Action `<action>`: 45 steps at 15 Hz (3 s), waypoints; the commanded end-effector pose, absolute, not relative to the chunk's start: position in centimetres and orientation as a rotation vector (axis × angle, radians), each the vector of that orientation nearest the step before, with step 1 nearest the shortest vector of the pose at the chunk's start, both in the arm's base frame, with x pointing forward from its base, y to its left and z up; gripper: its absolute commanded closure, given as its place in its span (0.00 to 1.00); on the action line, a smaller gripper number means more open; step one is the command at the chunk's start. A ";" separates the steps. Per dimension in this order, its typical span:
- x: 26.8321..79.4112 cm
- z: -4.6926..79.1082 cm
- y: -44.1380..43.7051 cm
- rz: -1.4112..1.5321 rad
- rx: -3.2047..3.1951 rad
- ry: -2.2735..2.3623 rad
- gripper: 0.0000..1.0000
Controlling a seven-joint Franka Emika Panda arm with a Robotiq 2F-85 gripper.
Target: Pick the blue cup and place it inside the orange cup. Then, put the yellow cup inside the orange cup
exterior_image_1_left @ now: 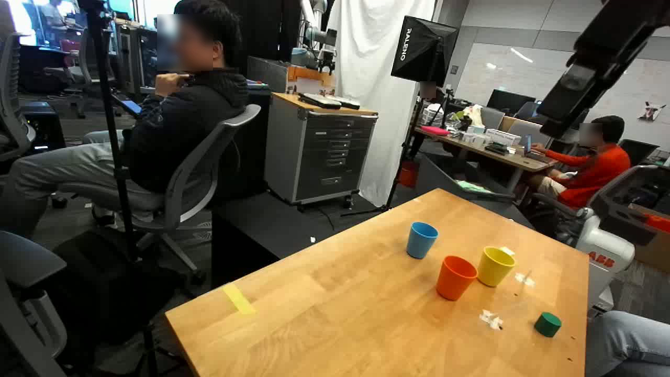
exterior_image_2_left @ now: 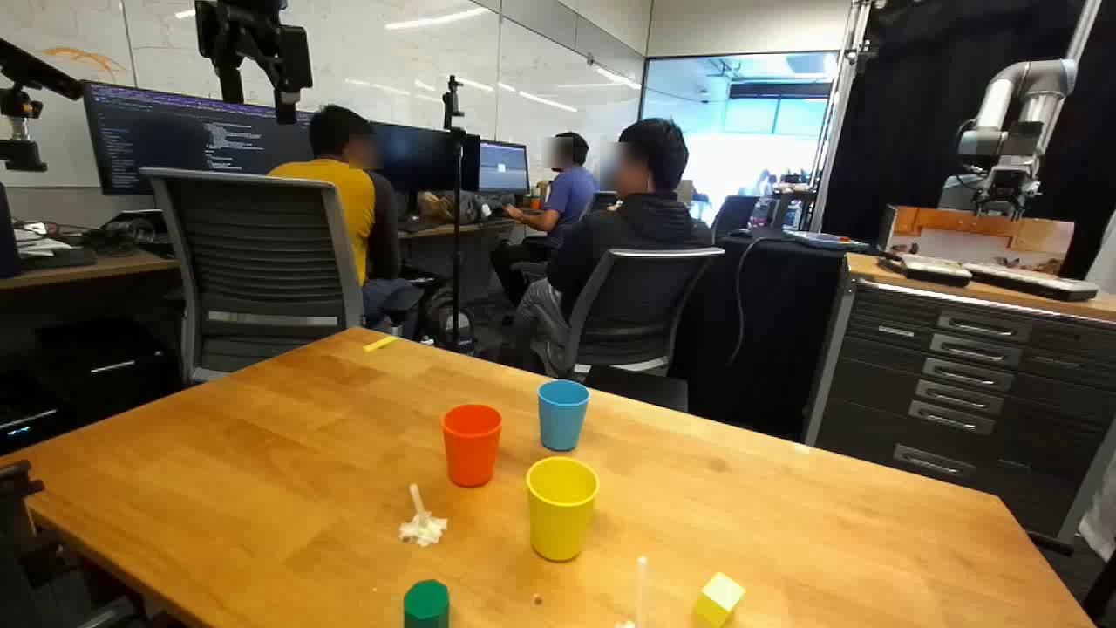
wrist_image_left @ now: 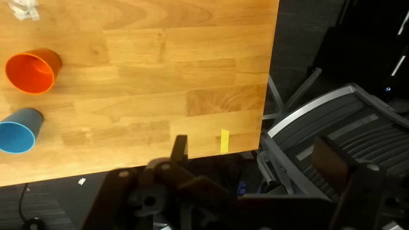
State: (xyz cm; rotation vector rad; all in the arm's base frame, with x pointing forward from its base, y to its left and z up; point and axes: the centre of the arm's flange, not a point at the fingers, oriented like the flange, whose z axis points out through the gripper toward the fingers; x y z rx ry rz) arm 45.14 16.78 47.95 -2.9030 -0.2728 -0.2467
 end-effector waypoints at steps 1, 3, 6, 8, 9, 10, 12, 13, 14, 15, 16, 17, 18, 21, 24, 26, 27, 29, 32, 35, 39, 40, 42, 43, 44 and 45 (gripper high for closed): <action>45.2 48.1 16.8 -0.251 -2.902 -0.273 0.00; 45.2 48.4 16.8 -0.260 -2.900 -0.274 0.00; 45.2 48.5 16.8 -0.262 -2.899 -0.274 0.00; 45.2 48.5 16.8 -0.262 -2.899 -0.274 0.00; 45.2 48.5 16.8 -0.262 -2.899 -0.274 0.00; 45.2 48.5 16.8 -0.262 -2.899 -0.274 0.00; 45.2 48.5 16.8 -0.262 -2.899 -0.274 0.00; 45.2 48.5 16.8 -0.262 -2.899 -0.274 0.00; 45.2 48.5 16.8 -0.262 -2.899 -0.274 0.00; 45.2 48.5 16.8 -0.262 -2.899 -0.274 0.00; 45.2 48.5 16.8 -0.262 -2.899 -0.274 0.00; 45.2 48.5 16.8 -0.262 -2.899 -0.274 0.00; 45.2 48.5 16.8 -0.262 -2.899 -0.274 0.00; 45.2 48.5 16.8 -0.262 -2.899 -0.274 0.00; 45.2 48.5 16.8 -0.262 -2.899 -0.274 0.00; 45.2 48.5 16.8 -0.262 -2.899 -0.274 0.00; 45.2 48.5 16.8 -0.262 -2.899 -0.274 0.00; 45.2 48.5 16.8 -0.262 -2.899 -0.274 0.00; 45.2 48.3 16.9 -0.349 -2.896 -0.247 0.00; 46.0 48.6 15.9 -0.420 -2.926 -0.190 0.00; 48.1 49.1 12.2 -0.479 -2.940 -0.056 0.00; 48.6 49.1 11.2 -0.489 -2.942 -0.019 0.00; 49.9 48.9 8.8 -0.492 -2.951 0.047 0.00; 50.5 48.7 7.6 -0.490 -2.952 0.067 0.00; 51.3 48.4 6.3 -0.491 -2.954 0.102 0.00; 51.9 48.0 5.1 -0.489 -2.954 0.132 0.00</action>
